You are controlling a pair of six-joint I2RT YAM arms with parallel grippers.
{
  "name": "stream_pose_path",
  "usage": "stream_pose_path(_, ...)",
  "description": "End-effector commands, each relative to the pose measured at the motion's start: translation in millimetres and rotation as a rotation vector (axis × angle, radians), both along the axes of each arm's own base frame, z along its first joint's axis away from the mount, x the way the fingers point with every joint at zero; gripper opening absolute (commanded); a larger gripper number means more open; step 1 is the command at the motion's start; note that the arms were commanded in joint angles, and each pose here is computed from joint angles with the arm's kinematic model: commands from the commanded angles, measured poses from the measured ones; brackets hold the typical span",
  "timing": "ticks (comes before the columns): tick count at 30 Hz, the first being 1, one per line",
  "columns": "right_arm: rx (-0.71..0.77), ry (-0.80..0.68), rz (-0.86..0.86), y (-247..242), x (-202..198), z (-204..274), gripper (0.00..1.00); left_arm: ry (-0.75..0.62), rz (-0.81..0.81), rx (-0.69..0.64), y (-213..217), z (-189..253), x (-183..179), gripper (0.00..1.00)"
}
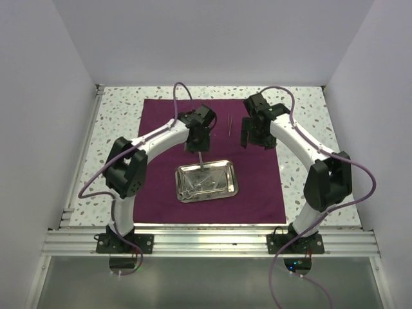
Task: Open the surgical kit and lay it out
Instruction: Pick up the medical item from the container.
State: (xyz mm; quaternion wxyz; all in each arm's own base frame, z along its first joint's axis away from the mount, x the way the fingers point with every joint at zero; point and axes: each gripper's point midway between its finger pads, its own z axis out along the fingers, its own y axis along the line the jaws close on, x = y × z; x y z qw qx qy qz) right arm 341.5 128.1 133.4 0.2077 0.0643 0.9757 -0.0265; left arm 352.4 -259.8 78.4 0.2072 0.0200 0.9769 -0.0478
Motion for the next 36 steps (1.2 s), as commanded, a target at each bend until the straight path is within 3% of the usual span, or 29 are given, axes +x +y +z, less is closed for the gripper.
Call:
stream_pose_path(1,0.004,-0.035,-0.002,-5.7,-6.2,13.8,0.78,-0.031,0.018,-0.034,-12.8,-0.6,11.9,0.53)
stream_pose_path(15,-0.019,-0.022,0.016,-5.3,-0.1,12.4,0.78,0.042,0.018,0.013,-15.1,-42.7,7.3,0.48)
stream_pose_path(19,-0.022,-0.022,0.019,-4.5,2.1,12.1,0.78,0.047,0.010,0.018,-16.7,-47.6,8.1,0.35)
stream_pose_path(27,-0.022,-0.023,0.015,-2.9,5.8,11.6,0.78,0.061,0.002,0.036,-16.0,-55.7,9.4,0.30)
stream_pose_path(32,-0.019,-0.025,0.009,-1.7,8.0,12.9,0.77,0.025,-0.003,0.037,-18.8,-37.3,18.2,0.12)
stream_pose_path(33,-0.017,-0.027,0.006,-2.2,8.1,13.4,0.77,0.013,-0.002,0.037,-18.9,-32.3,21.4,0.02)
stream_pose_path(36,-0.024,-0.022,0.006,-3.3,6.2,11.2,0.77,-0.033,-0.006,0.033,-21.4,-14.1,35.0,0.00)
